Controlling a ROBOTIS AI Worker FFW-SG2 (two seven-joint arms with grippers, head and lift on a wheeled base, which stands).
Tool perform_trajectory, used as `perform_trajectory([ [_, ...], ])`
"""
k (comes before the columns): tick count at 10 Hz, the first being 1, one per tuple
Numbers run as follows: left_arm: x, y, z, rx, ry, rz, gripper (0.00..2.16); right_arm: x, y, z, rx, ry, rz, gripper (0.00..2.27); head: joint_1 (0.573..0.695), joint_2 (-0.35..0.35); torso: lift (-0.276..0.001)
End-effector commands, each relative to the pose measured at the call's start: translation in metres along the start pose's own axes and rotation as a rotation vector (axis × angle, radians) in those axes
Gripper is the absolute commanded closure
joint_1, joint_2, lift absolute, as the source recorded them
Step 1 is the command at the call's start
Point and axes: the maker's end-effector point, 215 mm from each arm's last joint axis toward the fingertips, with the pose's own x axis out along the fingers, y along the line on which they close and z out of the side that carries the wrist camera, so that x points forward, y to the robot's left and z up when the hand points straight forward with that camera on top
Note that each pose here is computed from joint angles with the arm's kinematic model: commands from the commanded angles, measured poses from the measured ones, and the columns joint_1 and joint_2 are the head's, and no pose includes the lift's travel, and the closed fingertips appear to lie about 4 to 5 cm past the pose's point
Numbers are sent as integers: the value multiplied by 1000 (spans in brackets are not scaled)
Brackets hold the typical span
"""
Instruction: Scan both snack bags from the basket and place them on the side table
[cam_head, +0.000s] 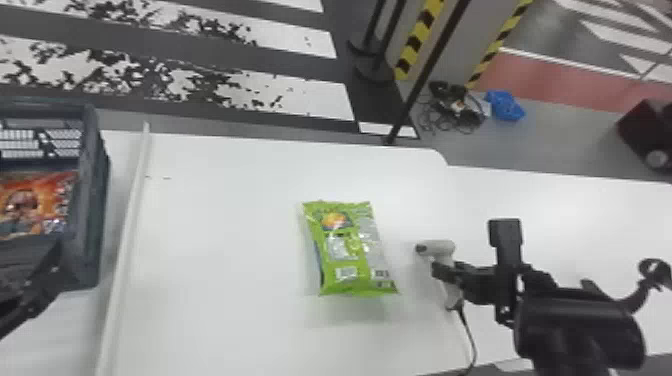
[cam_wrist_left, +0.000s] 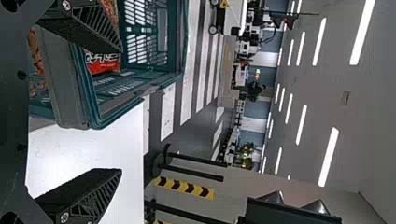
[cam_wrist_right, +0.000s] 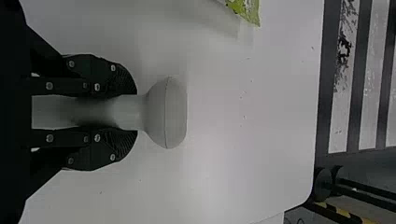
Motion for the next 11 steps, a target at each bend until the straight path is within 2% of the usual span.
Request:
perform_trajectory([
  [1,0,0,0,1,0,0,87,0,2,-1,5,-1,1,1862,695,-323,-75],
  [3,0,0,-1,0,1,1,87,-2,0,-1,16,-11,-5,826,695,-321,-75],
  [4,0,0,-2,0,3,1,87,-3,-2,0,16,-14,-8,772,695,-323,-75],
  [6,0,0,-1,0,1,-1,87,-7,-5,3,20,-22,-21,76,695,-325,-75],
  [8,0,0,-1,0,1,-1,87,-22,-8,9,45,-51,-35,56,695,-331,-75],
  [9,0,0,0,2,0,-2,87,-32,-8,7,92,-55,-37,56,695,-334,-75],
  [11,0,0,0,3,1,-3,87,-50,18,11,178,-76,59,66,695,-337,-75],
])
